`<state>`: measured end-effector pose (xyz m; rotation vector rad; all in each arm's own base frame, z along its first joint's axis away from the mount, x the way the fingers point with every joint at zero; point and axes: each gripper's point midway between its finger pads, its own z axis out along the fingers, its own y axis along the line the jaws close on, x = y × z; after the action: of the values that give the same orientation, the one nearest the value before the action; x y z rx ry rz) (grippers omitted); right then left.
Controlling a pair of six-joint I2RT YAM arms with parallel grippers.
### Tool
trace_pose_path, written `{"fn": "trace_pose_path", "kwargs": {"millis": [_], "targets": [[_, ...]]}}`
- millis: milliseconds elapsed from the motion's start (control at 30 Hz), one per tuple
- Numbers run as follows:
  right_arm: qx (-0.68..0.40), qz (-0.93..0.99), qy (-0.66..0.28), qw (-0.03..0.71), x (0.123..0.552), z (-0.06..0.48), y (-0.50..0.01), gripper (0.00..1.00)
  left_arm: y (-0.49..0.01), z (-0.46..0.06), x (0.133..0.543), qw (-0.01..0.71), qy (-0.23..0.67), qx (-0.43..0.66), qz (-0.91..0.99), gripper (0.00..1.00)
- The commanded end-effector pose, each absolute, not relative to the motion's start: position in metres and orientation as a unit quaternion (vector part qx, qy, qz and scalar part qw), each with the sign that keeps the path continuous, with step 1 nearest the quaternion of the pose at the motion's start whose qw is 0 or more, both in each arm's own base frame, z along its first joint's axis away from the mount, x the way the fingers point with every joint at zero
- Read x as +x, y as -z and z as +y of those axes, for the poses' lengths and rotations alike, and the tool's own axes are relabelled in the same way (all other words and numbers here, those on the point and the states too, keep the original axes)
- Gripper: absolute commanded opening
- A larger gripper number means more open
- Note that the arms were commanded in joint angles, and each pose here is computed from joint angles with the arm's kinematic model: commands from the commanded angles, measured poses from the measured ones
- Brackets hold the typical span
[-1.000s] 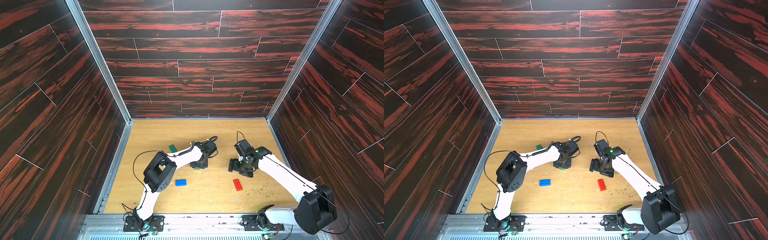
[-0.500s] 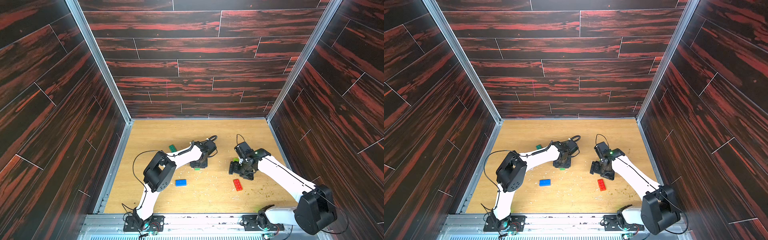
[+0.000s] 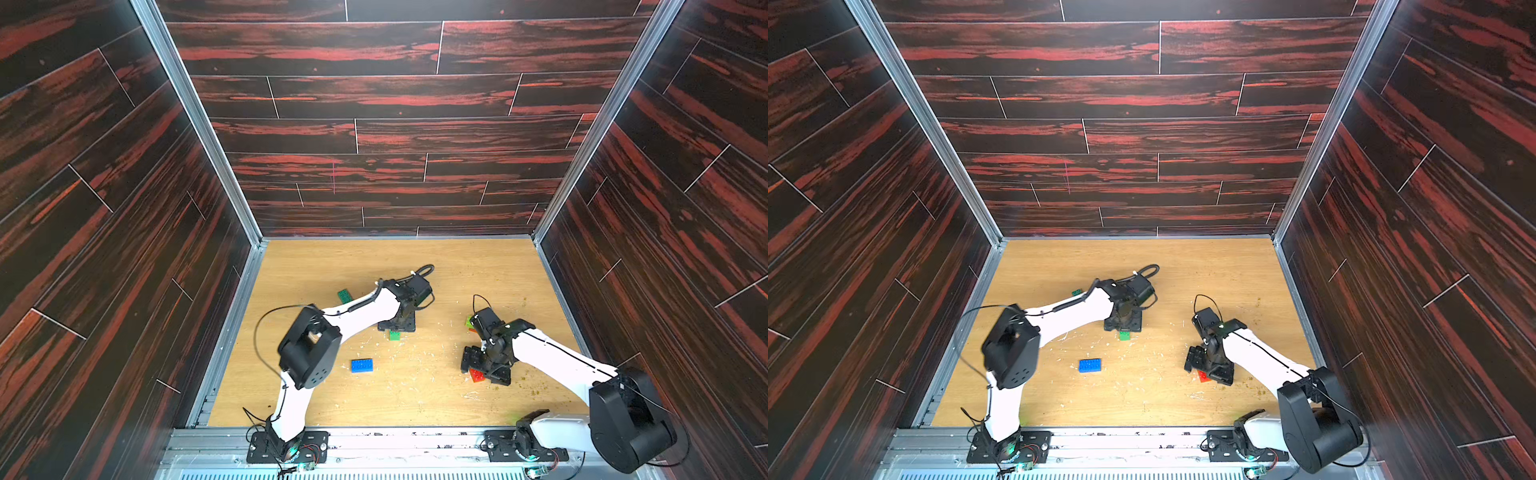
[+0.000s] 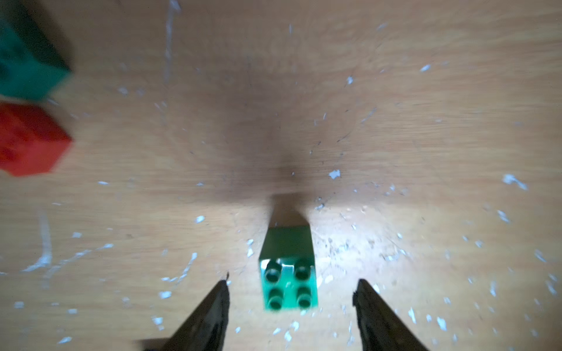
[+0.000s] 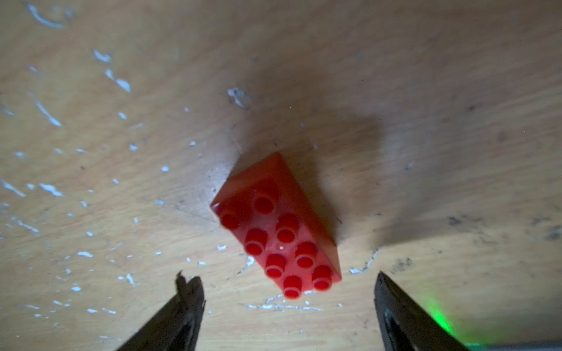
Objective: Assemble a carrot with lego
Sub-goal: Move the lego brick at the center of the board, then pick up the lego brick from the center of the board.
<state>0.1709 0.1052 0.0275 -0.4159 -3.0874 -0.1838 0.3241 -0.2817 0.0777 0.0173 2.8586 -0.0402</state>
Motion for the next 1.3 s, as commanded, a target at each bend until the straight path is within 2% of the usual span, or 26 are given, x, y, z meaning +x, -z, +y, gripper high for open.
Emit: {"fn": "trace_pose_path", "kwargs": {"millis": [0,533,767,967,1067,1267], "targets": [[-0.141,-0.984,0.107,-0.012,0.182,0.120,-0.030,0.89,-0.114,-0.267,0.324,0.180,0.022,-0.004,0.983,0.71],[-0.095,-0.978,0.186,0.001,0.197,0.185,-0.044,0.93,-0.133,-0.222,0.311,0.205,-0.002,-0.035,0.978,0.74],[-0.052,-0.989,0.139,-0.023,0.208,0.180,-0.052,0.93,-0.134,-0.215,0.307,0.207,-0.006,-0.040,0.977,0.75],[0.029,-0.996,0.057,-0.061,0.218,0.154,-0.064,0.93,-0.136,-0.209,0.301,0.218,0.010,-0.051,0.975,0.76],[0.093,-0.994,0.026,-0.045,0.217,0.147,-0.051,0.93,-0.137,-0.205,0.298,0.221,0.019,-0.056,0.973,0.78],[0.111,-0.993,-0.019,-0.034,0.219,0.141,-0.033,0.95,-0.139,-0.189,0.288,0.226,0.019,-0.060,0.972,0.81]]}}
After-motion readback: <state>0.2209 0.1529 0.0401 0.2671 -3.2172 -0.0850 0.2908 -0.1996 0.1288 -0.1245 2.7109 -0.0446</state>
